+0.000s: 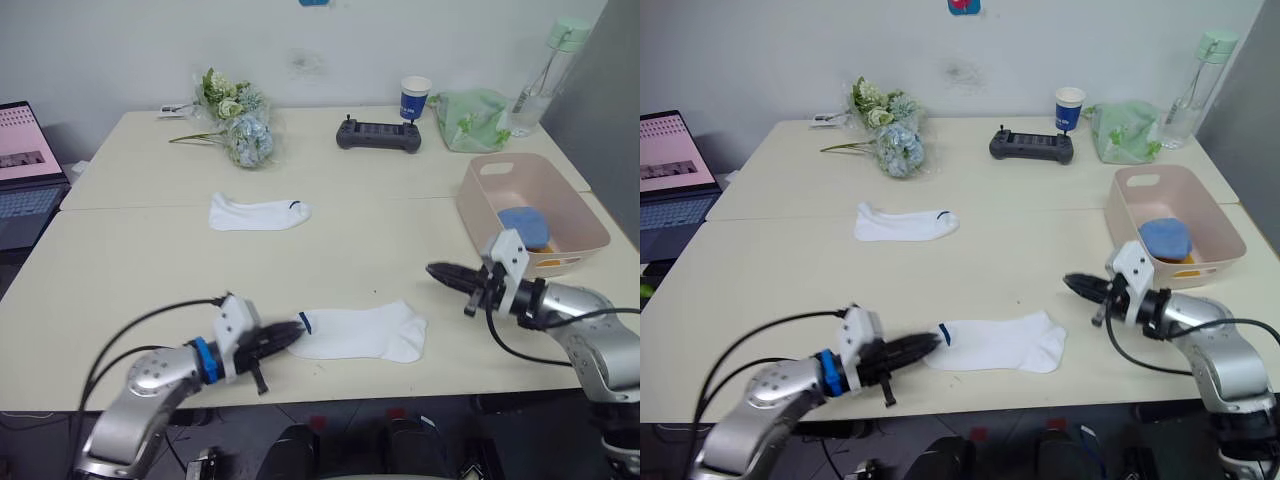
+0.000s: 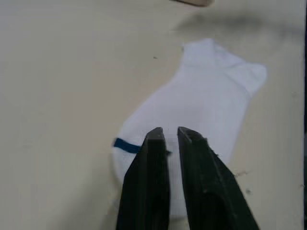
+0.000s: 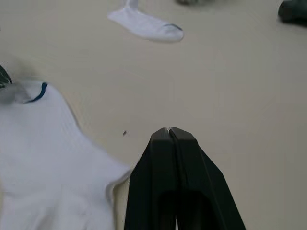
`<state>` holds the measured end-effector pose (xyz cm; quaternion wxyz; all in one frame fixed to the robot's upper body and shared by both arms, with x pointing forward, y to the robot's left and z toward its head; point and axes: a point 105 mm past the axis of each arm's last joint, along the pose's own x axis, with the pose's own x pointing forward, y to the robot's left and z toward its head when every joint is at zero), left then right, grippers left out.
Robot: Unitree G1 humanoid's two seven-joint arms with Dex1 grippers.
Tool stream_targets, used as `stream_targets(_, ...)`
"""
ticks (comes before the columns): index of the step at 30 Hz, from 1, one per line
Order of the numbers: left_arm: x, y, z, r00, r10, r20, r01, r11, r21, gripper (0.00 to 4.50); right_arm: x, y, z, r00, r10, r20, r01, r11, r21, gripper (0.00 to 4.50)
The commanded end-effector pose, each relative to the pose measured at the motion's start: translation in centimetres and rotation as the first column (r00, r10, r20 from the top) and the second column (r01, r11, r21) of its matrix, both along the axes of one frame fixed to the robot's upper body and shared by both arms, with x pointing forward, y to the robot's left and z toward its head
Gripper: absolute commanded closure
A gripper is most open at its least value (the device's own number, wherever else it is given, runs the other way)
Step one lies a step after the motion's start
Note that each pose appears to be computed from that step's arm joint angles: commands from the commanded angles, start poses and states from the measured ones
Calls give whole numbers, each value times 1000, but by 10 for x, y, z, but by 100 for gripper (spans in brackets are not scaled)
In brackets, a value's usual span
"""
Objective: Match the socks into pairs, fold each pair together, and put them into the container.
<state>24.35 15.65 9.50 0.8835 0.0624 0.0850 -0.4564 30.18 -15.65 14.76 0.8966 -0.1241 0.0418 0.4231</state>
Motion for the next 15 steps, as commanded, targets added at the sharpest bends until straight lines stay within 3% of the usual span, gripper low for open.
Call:
stream_targets(1,14,48,25,977,207,57,-207,978,4,292,11,16,5,997,-26,74,27,1000,-10,317)
stream_targets(6,26,102,24,852,506,138,-511,859,7,133,27,40,-9,991,-56,121,59,998,-17,139)
stream_targets(10,24,112,25,777,609,161,-612,790,-34,1,42,45,-12,978,-143,153,144,990,6,1)
stream_targets(15,20,108,25,739,651,173,-654,755,-47,1,42,60,-15,983,-107,151,105,994,24,1)
